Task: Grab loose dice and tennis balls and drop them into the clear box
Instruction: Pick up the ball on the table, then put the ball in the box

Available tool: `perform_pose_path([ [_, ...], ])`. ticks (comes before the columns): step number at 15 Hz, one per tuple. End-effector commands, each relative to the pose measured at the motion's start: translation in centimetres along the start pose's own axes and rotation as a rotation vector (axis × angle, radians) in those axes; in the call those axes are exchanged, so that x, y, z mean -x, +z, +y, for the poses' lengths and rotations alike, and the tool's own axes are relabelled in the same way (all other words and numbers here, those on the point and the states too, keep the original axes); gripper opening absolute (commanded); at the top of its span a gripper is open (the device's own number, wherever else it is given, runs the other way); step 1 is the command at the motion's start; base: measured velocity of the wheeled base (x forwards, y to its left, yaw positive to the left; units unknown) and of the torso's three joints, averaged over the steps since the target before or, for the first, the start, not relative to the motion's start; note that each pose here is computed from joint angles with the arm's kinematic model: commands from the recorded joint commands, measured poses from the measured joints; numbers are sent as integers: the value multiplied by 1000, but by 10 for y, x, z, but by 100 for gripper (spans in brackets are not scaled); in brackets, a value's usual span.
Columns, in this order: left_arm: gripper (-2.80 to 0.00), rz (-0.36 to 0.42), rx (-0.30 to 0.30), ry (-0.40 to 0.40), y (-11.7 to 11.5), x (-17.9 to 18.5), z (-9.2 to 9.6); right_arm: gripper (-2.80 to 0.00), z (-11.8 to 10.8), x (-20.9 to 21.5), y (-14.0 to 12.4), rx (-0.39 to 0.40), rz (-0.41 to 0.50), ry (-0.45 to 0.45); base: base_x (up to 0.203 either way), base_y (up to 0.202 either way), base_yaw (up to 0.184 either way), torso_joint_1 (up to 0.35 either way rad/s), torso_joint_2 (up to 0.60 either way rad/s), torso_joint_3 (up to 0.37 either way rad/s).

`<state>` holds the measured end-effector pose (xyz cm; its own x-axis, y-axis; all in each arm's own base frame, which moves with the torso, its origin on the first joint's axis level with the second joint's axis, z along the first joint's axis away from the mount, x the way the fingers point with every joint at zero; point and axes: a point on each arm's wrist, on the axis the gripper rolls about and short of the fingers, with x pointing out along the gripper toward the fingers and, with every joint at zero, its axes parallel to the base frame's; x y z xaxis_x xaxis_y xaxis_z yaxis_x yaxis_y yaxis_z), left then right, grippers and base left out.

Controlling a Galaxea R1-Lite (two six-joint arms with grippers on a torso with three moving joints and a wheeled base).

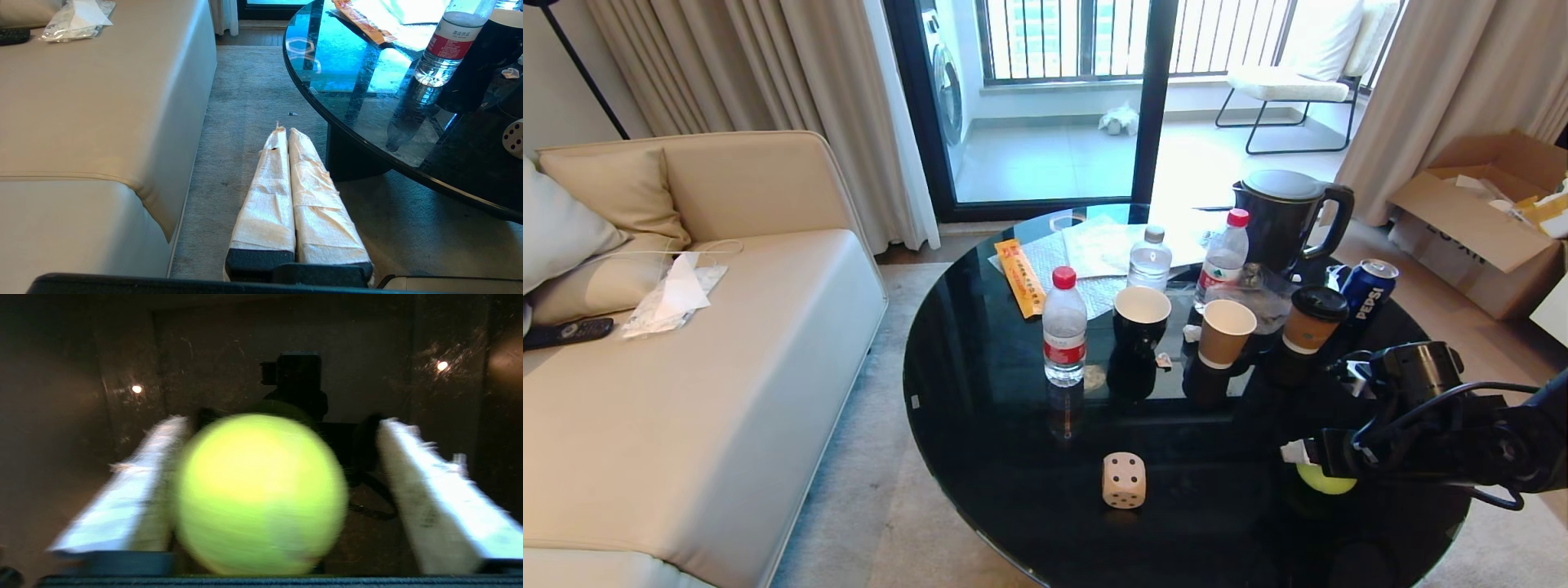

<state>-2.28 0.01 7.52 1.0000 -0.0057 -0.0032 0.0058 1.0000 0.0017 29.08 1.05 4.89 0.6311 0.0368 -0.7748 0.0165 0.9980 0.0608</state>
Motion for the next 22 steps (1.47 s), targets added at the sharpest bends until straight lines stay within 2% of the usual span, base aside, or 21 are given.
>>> perform_pose_path([
  [1, -280, 0, 0, 0, 0, 0, 0, -280, -2, -1, 0, -7, 1, -3, 0, 0, 0, 0, 0, 0],
  [7, -280, 0, 0, 0, 0, 0, 0, -280, -2, 2, -3, 2, 9, -5, 0, 0, 0, 0, 0, 0],
  [12, -280, 0, 0, 0, 0, 0, 0, -280, -5, 33, -3, -8, -61, -30, 0, 0, 0, 0, 0, 0],
  [15, -280, 0, 0, 0, 0, 0, 0, -280, -4, 74, -8, -9, -147, -38, 0, 0, 0, 0, 0, 0],
  [18, -280, 0, 0, 0, 0, 0, 0, -280, -4, 133, -21, -11, -250, -34, 0, 0, 0, 0, 0, 0],
  [20, -280, 0, 0, 0, 0, 0, 0, -280, -4, 180, -42, -12, -338, -28, 0, 0, 0, 0, 0, 0],
  [22, -280, 0, 0, 0, 0, 0, 0, -280, -6, 215, -75, -15, -406, -27, 0, 0, 0, 0, 0, 0],
])
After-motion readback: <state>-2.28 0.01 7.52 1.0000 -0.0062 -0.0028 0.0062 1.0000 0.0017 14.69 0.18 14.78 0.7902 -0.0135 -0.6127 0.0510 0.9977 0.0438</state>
